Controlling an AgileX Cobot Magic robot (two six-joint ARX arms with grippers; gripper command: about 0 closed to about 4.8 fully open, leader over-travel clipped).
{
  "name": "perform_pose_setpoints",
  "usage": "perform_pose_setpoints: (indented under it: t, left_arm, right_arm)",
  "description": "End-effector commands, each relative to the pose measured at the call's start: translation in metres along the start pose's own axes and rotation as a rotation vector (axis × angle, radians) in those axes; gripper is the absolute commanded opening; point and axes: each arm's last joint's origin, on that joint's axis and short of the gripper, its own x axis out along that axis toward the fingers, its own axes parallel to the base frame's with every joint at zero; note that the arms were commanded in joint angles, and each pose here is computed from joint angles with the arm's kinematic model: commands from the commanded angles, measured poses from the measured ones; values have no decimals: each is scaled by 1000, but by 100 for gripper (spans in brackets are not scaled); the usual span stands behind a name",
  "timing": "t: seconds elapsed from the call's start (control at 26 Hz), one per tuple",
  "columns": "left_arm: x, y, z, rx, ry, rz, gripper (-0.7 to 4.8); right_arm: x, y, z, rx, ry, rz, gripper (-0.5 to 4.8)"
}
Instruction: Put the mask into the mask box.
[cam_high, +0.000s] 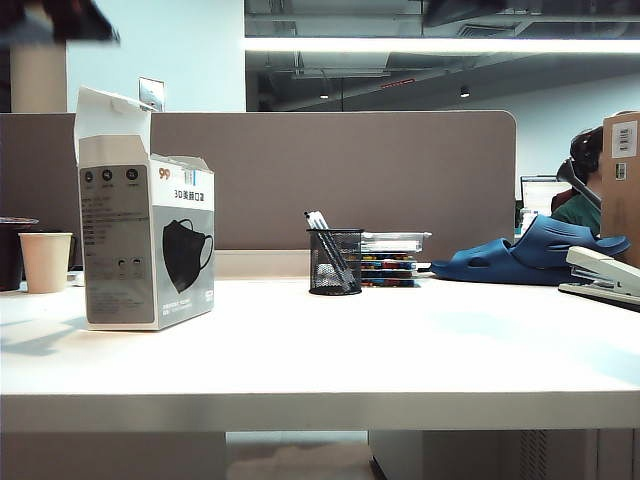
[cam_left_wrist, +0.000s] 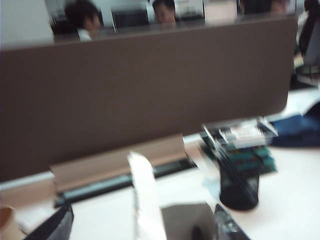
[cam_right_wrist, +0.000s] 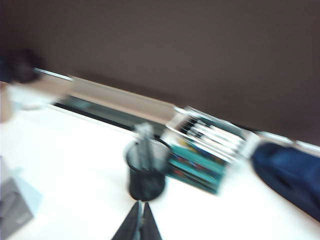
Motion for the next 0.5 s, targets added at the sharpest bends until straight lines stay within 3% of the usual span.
perform_pose_setpoints:
  t: [0.04,0.12,0.35,0.46,0.5]
  left_arm:
    - [-17,-1,15,6,-3,22,348]
    - [-34,-3,27,7,-6,49,336]
    - [-69,-9,40,1,26,70,47]
    - [-81,-11,41,-6,61,67,46]
    - [-87,-13,41,-10,78,67,-13]
  right_arm:
    - [-22,-16,9,5,16,-81,-6]
    - [-42,-32,14,17,27,-142,-6]
    - [-103,-69,20,55,74,-316,-6]
    - [-136,-73,20,72,92,-376,-6]
    - [-150,-69,19,72,74,-376,-6]
